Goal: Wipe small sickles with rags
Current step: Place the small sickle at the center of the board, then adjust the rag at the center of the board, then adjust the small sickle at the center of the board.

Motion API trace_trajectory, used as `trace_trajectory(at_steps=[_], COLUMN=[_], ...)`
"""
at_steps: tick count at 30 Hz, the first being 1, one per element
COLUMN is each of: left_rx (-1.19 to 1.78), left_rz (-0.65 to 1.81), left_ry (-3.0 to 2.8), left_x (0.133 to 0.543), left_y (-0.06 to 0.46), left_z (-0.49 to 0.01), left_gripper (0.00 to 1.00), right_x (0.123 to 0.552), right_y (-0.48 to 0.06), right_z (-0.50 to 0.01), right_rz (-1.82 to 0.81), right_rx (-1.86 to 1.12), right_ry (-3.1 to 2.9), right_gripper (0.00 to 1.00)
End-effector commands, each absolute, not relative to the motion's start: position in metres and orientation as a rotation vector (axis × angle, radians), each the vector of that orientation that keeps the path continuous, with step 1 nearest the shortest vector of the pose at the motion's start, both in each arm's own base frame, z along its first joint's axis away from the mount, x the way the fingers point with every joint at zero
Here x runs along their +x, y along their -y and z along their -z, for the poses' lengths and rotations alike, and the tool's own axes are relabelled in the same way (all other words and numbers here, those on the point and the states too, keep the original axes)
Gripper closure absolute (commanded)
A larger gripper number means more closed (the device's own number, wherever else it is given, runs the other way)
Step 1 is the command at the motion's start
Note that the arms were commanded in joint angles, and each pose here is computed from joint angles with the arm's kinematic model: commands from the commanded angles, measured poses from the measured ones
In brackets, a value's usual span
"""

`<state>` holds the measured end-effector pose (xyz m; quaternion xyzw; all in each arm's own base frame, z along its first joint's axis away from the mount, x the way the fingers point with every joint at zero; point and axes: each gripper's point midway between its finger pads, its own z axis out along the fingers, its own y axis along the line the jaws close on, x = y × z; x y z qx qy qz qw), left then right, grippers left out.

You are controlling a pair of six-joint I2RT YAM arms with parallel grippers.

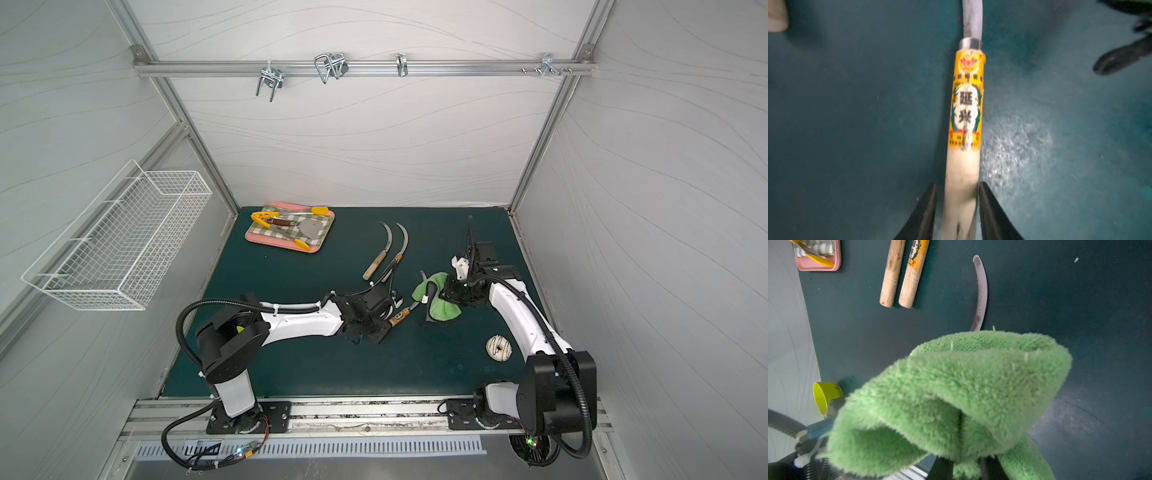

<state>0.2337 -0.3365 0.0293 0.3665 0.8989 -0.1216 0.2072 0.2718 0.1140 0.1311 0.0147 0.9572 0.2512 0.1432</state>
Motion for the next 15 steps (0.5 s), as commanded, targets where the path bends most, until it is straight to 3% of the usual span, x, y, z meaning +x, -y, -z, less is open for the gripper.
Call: trace_trajectory(at_steps=[1, 15], left_rx=[0.946, 0.873], left_rz=[0.455, 0.543], left_ry=[-2.452, -2.468], left_x=[0.233, 0.221], left_y=[0.342, 0.336], left_z=[-0.045, -0.023], left_gripper=[0.63, 0.68], right_x=[0.263, 0.249], right_y=[-0.11, -0.105], right_z=[-0.128, -0.077], right_rz=[-0.685, -0.619], right_rx=[0.057, 0.157], right_ry=[-2.816, -2.993], right_gripper=[0.82, 0.8])
